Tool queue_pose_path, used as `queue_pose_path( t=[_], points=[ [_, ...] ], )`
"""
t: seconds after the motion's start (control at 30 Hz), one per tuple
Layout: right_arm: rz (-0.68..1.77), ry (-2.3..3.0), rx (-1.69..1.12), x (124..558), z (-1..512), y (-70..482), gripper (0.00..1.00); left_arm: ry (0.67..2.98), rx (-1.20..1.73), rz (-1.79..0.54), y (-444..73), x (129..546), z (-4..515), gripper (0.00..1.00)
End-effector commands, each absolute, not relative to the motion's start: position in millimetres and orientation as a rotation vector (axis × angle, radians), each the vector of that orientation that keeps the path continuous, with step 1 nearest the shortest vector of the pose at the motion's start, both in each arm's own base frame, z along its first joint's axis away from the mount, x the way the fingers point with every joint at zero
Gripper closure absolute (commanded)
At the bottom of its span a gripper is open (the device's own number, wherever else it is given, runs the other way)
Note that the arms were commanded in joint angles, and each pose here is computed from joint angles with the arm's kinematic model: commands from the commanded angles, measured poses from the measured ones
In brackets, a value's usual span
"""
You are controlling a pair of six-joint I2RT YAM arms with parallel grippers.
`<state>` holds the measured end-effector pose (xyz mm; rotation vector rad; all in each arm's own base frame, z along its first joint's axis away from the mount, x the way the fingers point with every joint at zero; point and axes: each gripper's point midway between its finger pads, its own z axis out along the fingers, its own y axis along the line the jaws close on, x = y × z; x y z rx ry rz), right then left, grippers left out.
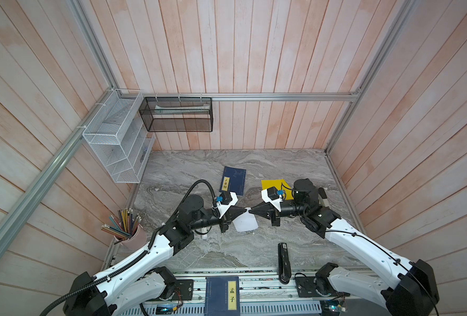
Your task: Place the letter into the envelope and seal it
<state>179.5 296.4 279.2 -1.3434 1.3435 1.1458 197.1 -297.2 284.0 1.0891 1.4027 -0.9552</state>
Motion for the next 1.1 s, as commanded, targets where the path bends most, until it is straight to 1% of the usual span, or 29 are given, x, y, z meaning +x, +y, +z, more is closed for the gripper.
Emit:
queue_pose_path(
  t=[0.0,0.07,0.2,0.23,0.3,0.33,0.5,0.53,0.57,0.6,0.67,0.7,0.73,0.9,0.93,0.97,1.0,1.07],
  points=[
    [1.143,1.342,-1.352,180,282,300,0.91,1.354,1.096,-0.956,-298,194,298,1.00],
    [1.153,1.350,-1.353,179,278,300,0.85,1.356,1.082,-0.930,-296,197,298,1.00],
    [1.156,1.380,-1.352,180,270,300,0.84,1.332,1.064,-0.915,-292,196,303,1.00],
    [1.154,1.384,-1.353,180,269,299,0.87,1.325,1.060,-0.913,-291,196,306,1.00],
    [1.152,1.389,-1.357,180,268,299,0.97,1.324,1.058,-0.908,-290,195,307,1.00],
    [1.151,1.391,-1.361,181,266,299,1.00,1.323,1.056,-0.906,-290,196,307,1.00],
    [1.154,1.417,-1.361,182,261,300,1.00,1.311,1.056,-0.901,-288,194,311,1.00],
    [1.153,1.419,-1.359,182,261,300,0.99,1.310,1.054,-0.897,-288,194,312,1.00],
    [1.152,1.426,-1.358,182,259,300,0.94,1.310,1.052,-0.893,-287,195,312,1.00],
    [1.149,1.428,-1.357,183,259,299,0.90,1.307,1.051,-0.890,-287,195,313,1.00],
    [1.143,1.435,-1.355,183,258,299,0.89,1.306,1.052,-0.887,-287,195,314,1.00],
    [1.141,1.437,-1.355,183,257,298,0.93,1.308,1.053,-0.887,-287,195,313,1.00],
    [1.140,1.436,-1.358,183,257,298,1.00,1.309,1.053,-0.886,-286,195,313,1.00],
    [1.129,1.454,-1.357,184,253,297,1.00,1.310,1.055,-0.878,-285,194,312,1.00],
    [1.128,1.457,-1.356,184,252,297,0.98,1.312,1.054,-0.877,-285,194,312,1.00],
    [1.126,1.460,-1.356,184,251,297,0.90,1.315,1.055,-0.875,-285,194,311,1.00],
    [1.128,1.464,-1.355,184,250,297,0.87,1.315,1.054,-0.872,-284,194,311,1.00],
    [1.132,1.474,-1.354,183,248,296,0.86,1.313,1.052,-0.869,-284,194,312,1.00]
  ],
)
